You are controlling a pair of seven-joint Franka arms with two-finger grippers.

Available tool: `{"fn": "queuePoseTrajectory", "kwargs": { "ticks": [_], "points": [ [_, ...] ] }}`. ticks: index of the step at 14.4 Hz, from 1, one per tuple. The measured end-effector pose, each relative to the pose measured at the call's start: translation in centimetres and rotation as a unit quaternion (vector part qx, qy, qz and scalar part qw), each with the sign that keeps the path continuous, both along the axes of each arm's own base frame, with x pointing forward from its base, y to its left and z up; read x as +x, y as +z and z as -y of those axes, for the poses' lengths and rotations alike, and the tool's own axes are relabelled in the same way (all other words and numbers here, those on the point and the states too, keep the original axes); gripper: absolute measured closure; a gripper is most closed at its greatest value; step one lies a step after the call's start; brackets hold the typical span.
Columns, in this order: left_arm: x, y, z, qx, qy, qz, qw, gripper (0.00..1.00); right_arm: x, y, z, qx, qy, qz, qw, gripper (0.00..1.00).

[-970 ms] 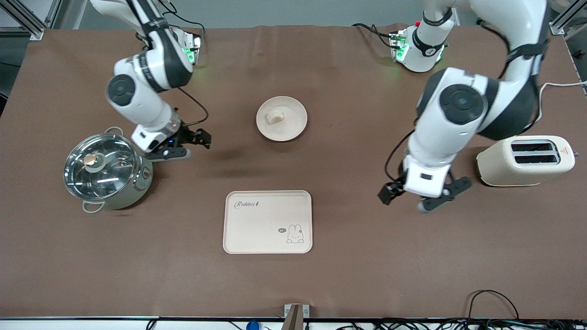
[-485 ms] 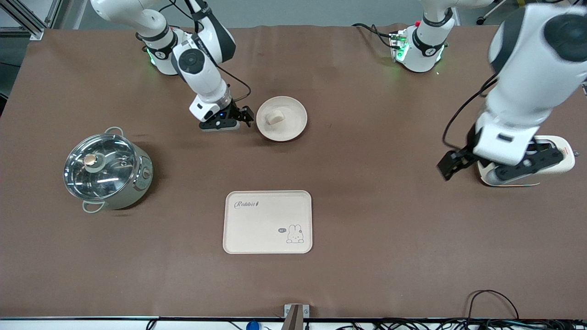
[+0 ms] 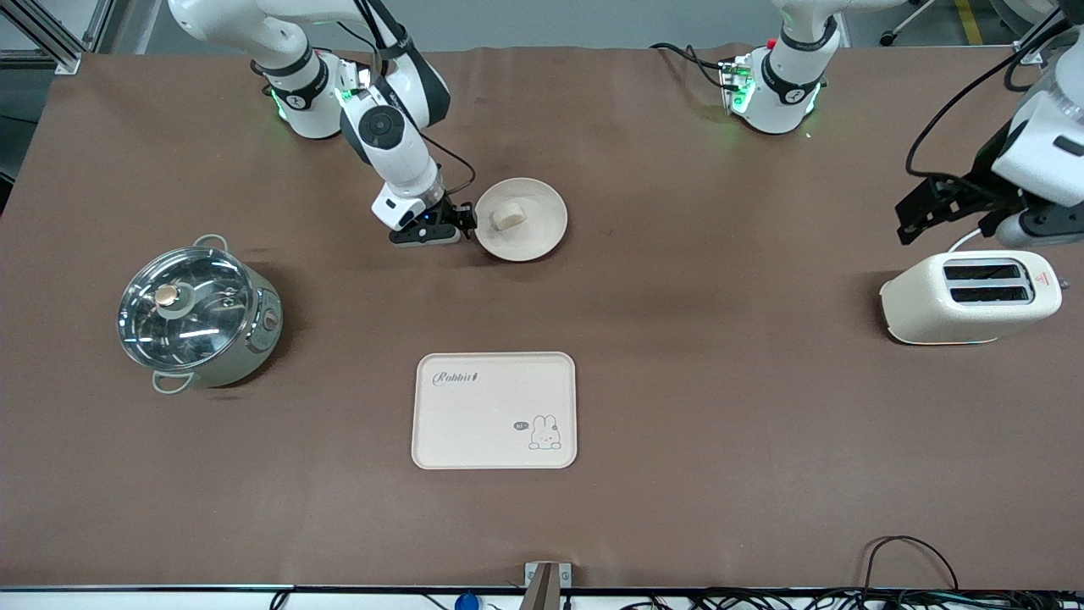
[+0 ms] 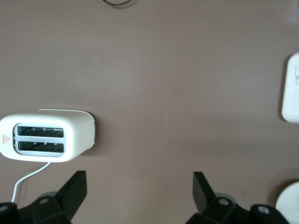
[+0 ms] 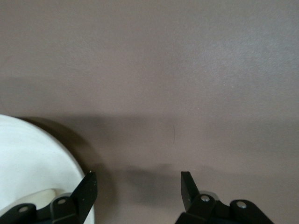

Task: Place bun in plate and plate on tray
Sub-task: 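Grasp the plate rim with the right gripper and lift it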

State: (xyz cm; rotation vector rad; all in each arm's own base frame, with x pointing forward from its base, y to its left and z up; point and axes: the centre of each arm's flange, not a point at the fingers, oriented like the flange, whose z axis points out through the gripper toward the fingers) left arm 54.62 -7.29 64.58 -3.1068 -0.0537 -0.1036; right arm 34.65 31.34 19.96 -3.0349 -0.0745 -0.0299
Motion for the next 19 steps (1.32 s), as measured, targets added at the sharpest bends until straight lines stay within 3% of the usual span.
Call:
{"fn": "queuePoseTrajectory", "kwargs": {
  "ticks": [4, 9, 15, 17, 19],
  "points": [
    [-2.1, 0.1, 0.0, 0.004, -0.007, -0.013, 1.000, 0.00, -0.6, -0.3, -0.8, 0.000, 0.009, 0.000, 1.000, 0.22],
    [-2.1, -0.1, 0.0, 0.005, -0.007, -0.017, 1.000, 0.00, -0.9, -0.1, -1.6, 0.002, 0.016, 0.002, 1.000, 0.22],
    [-2.0, -0.1, -0.4, 0.005, -0.003, -0.016, 1.000, 0.00, -3.4, -0.3, -4.2, 0.005, 0.025, 0.002, 1.000, 0.22],
    [-2.0, -0.1, -0.5, 0.005, -0.001, -0.016, 1.000, 0.00, -3.3, -0.5, -4.2, 0.005, 0.024, 0.003, 1.000, 0.41],
    [-2.0, -0.1, -0.7, 0.005, 0.000, -0.016, 1.000, 0.00, -3.2, -0.6, -4.2, 0.004, 0.023, 0.003, 1.000, 0.45]
  ]
}}
